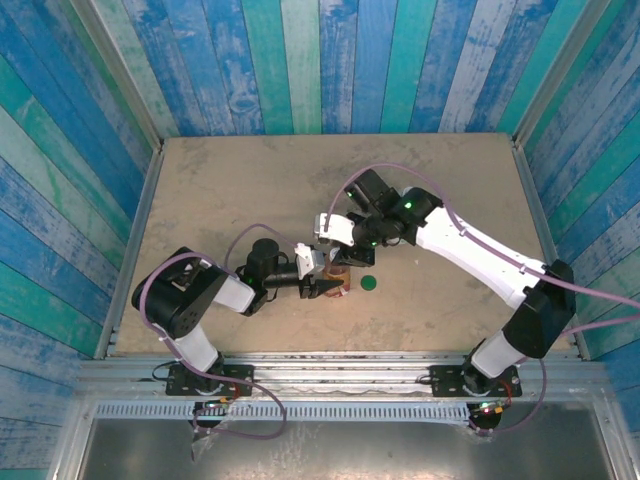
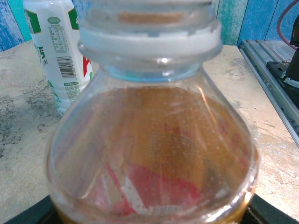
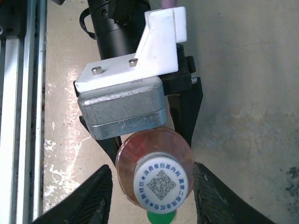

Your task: Screw on the bottle caps

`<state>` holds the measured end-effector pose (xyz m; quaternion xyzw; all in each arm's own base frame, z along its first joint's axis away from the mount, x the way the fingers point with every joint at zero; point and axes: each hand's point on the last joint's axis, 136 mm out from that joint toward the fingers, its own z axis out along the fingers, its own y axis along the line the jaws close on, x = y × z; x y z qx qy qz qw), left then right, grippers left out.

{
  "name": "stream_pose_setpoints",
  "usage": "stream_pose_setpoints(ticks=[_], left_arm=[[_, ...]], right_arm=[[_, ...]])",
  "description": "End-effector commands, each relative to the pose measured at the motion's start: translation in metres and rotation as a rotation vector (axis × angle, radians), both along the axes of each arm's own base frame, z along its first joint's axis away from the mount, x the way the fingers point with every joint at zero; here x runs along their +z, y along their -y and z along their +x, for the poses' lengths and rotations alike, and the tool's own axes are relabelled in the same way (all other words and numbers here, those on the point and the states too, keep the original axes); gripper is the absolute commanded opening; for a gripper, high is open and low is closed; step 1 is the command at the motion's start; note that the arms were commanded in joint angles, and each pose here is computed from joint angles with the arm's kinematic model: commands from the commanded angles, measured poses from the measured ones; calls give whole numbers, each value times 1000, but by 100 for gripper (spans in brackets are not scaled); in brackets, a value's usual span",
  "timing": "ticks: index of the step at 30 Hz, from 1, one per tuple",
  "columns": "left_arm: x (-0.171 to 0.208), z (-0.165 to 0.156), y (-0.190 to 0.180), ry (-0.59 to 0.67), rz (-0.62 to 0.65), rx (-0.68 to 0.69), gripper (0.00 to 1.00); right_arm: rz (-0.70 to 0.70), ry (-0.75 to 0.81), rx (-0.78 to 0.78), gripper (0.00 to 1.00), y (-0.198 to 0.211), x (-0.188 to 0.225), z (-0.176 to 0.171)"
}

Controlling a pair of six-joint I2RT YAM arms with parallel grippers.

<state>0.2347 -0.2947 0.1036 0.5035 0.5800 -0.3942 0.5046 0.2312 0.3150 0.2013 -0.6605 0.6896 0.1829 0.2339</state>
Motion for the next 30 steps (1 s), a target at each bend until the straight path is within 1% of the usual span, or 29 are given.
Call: stream_pose_setpoints(ticks=[1,6,14,16,18,19,21,23,25,28,30], left_arm=[[-31,-9,-8,-113,93,16,63],[-31,-9,-8,-112,93,16,63],[-31,-9,-8,-112,92,17,63],[-30,-8,-8,-109,91,17,63],[-31,-8,-9,-112,95,23,63],[-31,-7,-9,-113,96,28,63],[-32,-5,-9,-115,103,36,63],[-34,-4,-9,-119,111,40,63],[-35,-4,-9,-121,109,41,63],[-34,-2,-9,-125,106,44,63],[-34,-1,-8,-123,106,47,63]], right_arm=[[-13,-25,20,42,1,0,-2],[-27,-41,13,35,1,-3,0],[-48,-50,-2,32,3,-8,2],[-52,-67,-31,30,3,-9,3],[-59,-93,-110,30,3,-10,8],[-66,-118,-192,31,4,-11,13],[-94,-142,-297,29,10,-16,16],[-121,-121,-395,27,18,-22,17],[-132,-101,-460,27,21,-24,13],[-133,-52,-572,25,20,-23,5],[-125,-30,-710,23,22,-20,9]])
